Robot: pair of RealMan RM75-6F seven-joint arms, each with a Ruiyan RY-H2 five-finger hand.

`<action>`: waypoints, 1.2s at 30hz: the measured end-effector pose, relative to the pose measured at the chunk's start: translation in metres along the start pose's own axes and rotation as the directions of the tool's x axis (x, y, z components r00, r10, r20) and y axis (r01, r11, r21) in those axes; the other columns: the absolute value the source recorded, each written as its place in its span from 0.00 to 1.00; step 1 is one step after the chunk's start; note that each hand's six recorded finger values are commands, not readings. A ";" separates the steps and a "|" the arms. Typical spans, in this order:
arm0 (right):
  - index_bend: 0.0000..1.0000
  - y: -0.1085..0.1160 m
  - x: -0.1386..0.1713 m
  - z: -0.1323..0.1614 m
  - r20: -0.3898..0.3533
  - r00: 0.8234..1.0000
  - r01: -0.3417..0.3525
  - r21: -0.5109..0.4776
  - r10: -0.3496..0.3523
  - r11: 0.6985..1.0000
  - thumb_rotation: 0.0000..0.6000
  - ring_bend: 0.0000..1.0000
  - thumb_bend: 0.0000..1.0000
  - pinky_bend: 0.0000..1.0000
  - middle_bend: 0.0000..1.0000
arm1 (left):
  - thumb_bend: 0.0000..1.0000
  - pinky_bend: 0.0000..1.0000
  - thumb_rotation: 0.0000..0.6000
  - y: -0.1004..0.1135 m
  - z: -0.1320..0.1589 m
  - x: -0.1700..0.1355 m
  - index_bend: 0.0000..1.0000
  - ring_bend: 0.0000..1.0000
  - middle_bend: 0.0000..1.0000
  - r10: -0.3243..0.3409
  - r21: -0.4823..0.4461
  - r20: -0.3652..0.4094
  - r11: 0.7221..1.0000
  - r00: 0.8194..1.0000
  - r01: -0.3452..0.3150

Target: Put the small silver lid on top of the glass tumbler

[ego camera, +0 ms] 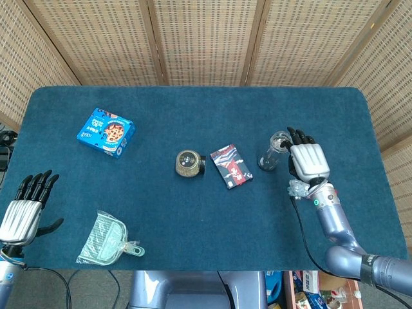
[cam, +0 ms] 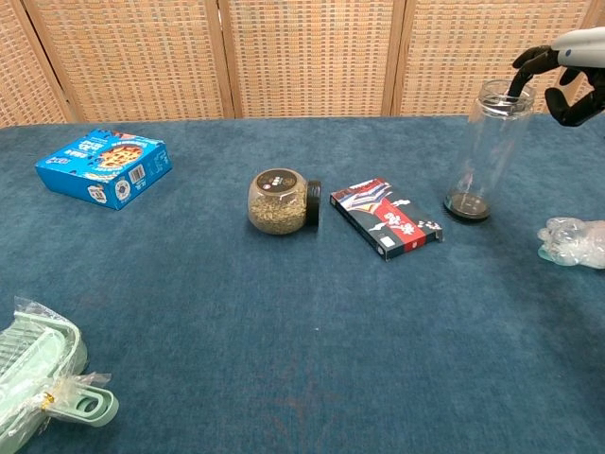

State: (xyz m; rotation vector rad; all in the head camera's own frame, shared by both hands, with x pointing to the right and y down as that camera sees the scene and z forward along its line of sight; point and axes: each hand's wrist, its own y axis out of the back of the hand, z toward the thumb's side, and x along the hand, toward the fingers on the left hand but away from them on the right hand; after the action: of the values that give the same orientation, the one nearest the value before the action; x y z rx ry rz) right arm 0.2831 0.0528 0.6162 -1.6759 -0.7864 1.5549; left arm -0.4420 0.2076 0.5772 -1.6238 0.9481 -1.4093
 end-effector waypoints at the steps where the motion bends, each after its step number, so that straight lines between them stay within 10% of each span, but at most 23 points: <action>1: 0.31 0.000 0.000 0.000 0.000 1.000 -0.001 0.000 0.001 1.000 1.00 0.00 0.94 0.20 0.00 | 0.21 0.00 1.00 0.000 0.000 0.000 0.00 0.00 0.00 0.000 0.000 0.000 1.000 1.000 0.000; 36: 0.32 0.003 -0.001 0.001 0.001 1.000 0.018 0.005 -0.018 1.000 1.00 0.00 0.94 0.20 0.00 | 0.21 0.00 1.00 0.001 -0.001 0.000 0.00 0.00 0.00 0.003 -0.004 0.000 1.000 1.000 -0.003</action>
State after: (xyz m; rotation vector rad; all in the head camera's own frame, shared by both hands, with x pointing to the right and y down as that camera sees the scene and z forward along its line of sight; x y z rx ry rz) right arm 0.2823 0.0508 0.6144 -1.6602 -0.7947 1.5442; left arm -0.4426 0.2075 0.5764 -1.6241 0.9536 -1.4064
